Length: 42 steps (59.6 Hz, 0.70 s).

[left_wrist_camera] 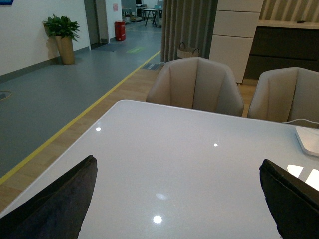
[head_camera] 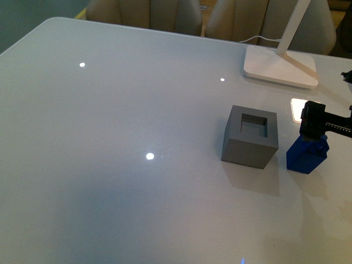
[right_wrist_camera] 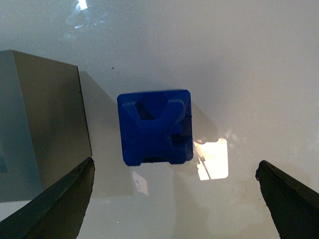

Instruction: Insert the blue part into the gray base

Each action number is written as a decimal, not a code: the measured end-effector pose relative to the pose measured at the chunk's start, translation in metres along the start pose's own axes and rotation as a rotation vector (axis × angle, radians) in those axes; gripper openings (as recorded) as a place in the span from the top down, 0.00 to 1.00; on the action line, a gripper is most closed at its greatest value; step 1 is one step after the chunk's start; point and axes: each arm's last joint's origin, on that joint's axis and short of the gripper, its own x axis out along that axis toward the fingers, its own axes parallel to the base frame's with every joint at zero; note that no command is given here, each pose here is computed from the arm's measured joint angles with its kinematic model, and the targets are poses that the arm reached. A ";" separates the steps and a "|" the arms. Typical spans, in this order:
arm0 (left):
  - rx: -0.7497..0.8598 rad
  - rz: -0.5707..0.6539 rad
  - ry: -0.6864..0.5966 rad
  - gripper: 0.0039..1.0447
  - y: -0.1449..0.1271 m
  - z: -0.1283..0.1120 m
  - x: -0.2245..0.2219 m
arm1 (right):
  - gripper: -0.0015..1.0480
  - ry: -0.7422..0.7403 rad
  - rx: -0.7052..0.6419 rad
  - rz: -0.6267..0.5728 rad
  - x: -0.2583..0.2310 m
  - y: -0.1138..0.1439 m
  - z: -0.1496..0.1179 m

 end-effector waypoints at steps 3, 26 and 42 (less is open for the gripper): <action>0.000 0.000 0.000 0.07 0.000 0.000 0.000 | 0.09 0.005 0.000 -0.001 0.005 0.002 0.001; 0.000 0.000 0.000 0.07 0.000 0.000 0.000 | 0.09 0.033 0.002 -0.028 0.032 0.014 0.007; 0.000 0.000 0.000 0.07 0.000 0.000 0.000 | 0.36 0.046 -0.001 -0.047 0.039 0.018 0.005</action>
